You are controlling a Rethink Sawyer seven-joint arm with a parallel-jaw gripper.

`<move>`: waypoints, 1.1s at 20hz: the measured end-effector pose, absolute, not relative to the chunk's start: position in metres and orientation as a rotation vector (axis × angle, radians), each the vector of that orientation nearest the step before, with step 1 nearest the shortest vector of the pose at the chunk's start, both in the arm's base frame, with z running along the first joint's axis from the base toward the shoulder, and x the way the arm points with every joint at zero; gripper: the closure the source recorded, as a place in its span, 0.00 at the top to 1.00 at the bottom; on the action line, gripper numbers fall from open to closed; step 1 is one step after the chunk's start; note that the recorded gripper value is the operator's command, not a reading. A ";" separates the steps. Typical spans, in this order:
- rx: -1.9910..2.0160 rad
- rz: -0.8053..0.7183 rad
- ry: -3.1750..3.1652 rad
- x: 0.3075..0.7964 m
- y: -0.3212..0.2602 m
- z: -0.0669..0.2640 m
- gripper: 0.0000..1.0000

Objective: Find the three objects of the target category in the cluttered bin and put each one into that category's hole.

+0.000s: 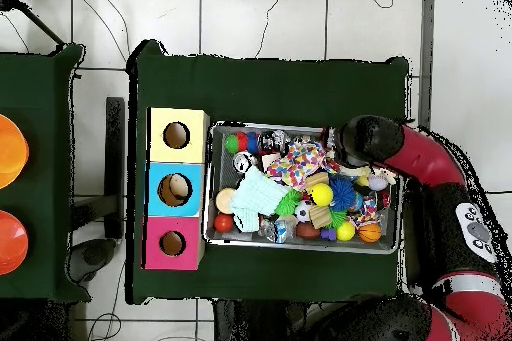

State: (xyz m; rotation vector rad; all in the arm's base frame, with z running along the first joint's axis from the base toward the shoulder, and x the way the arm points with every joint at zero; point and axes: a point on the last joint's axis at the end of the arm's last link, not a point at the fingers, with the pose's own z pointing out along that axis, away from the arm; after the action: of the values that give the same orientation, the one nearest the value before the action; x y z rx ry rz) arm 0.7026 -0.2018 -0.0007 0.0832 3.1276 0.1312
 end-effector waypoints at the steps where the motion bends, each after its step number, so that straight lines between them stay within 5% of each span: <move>1: 0.087 0.130 3.125 0.703 -0.204 0.000 1.00; 22: 0.112 0.113 3.105 0.709 -0.219 0.005 1.00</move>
State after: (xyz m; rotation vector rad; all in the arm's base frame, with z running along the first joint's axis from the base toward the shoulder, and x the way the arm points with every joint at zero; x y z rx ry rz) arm 0.7087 -0.2193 0.0052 0.1122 3.1047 0.1127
